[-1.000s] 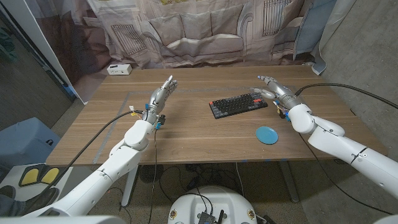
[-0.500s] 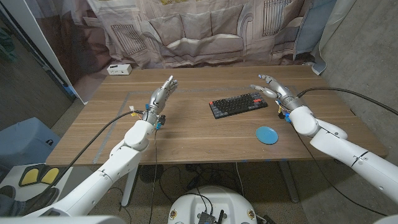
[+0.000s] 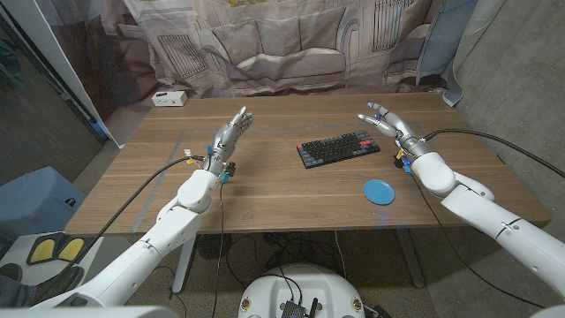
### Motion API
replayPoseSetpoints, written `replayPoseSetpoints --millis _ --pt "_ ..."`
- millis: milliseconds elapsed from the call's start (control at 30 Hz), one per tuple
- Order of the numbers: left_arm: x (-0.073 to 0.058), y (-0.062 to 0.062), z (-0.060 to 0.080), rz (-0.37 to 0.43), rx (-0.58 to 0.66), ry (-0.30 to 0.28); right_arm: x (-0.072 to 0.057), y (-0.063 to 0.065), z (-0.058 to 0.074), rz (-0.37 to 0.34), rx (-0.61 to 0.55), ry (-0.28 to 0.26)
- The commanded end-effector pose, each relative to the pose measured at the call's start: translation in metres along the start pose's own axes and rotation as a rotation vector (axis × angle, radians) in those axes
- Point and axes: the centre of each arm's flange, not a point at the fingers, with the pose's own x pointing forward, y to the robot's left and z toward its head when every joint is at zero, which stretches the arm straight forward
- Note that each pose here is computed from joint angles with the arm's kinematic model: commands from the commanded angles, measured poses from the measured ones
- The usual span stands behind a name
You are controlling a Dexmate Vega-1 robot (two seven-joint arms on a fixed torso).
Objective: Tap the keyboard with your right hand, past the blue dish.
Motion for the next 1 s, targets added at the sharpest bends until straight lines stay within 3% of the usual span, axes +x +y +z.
replayPoseSetpoints --millis 33,400,1000 --pt "0.005 -0.002 0.000 -0.010 -0.007 -0.004 -0.001 -0.005 -0.003 0.012 0.154 -0.038" --pt "0.004 -0.003 0.000 -0.002 -0.026 -0.007 0.001 -0.007 -0.013 0.039 0.297 -0.037" --pt "-0.004 0.000 0.005 0.006 -0.018 -0.013 -0.001 -0.006 -0.010 0.065 0.423 -0.064"
